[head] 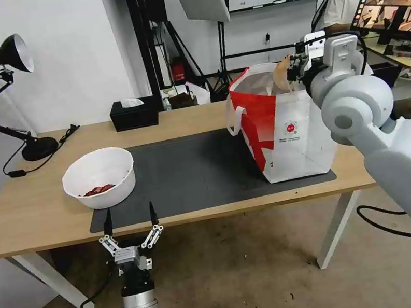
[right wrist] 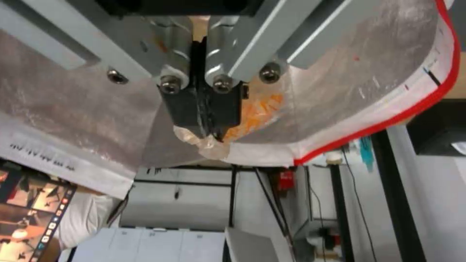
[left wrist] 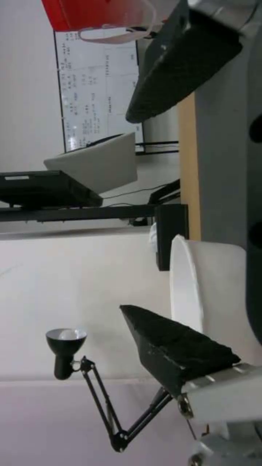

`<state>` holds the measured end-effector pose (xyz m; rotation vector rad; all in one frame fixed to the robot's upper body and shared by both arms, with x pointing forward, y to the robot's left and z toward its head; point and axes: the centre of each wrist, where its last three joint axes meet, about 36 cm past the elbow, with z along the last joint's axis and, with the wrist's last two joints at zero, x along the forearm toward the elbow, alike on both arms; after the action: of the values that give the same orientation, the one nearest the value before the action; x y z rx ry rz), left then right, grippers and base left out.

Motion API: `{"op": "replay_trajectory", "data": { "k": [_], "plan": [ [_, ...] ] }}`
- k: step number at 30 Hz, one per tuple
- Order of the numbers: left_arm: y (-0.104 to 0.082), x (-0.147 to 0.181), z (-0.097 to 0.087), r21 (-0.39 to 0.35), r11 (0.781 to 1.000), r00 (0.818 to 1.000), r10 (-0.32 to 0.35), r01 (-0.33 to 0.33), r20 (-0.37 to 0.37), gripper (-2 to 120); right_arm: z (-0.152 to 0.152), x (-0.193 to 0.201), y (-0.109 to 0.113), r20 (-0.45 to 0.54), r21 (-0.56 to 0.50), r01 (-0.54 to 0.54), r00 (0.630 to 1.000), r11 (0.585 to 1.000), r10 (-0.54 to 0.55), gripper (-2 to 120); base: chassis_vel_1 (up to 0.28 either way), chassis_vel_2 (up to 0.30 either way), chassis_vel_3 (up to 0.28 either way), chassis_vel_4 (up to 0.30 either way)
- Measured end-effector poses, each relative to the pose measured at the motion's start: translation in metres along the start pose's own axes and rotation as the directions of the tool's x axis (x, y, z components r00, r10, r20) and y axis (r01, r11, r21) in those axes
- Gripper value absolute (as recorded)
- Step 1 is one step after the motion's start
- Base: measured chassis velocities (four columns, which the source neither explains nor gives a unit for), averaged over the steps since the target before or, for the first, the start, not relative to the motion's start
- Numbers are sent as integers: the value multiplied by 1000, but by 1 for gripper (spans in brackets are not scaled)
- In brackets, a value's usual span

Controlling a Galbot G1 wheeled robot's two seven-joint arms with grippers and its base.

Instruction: Pick up the trash from the table and place it into the takeout bag.

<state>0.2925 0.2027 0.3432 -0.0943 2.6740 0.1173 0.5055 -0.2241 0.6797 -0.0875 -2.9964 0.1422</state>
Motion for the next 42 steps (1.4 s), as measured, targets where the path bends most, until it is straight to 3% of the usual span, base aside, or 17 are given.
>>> {"op": "replay_trajectory", "data": {
  "k": [21, 26, 31, 32, 42],
  "plan": [
    [1, -1, 0, 0, 1000, 1000, -5, 5, 5, 100, -3, -1, 4, -29, -16, -5, 1000, 1000, 5, 2, 0, 0, 0, 0],
    [1, -1, 0, 0, 1000, 1000, -7, 7, 7, 100, -2, -3, 5, -47, -32, -15, 999, 999, 14, 26, 0, 0, 0, 0],
    [1, -1, 0, 0, 1000, 1000, -7, 7, 8, 100, -2, -3, 5, -54, -40, -16, 998, 999, 14, 39, 0, 0, 0, 0],
    [2, -1, 0, -1, 1000, 1000, -8, 8, 8, 100, -2, -4, 5, -56, -41, -17, 998, 999, 15, 48, 0, 0, 0, 0],
    [2, -3, 0, -1, 1000, 1000, -9, 9, 11, 100, -3, -2, 6, -32, -38, 17, 999, 999, -18, 80, 0, 0, 0, 0]
  ]
}}
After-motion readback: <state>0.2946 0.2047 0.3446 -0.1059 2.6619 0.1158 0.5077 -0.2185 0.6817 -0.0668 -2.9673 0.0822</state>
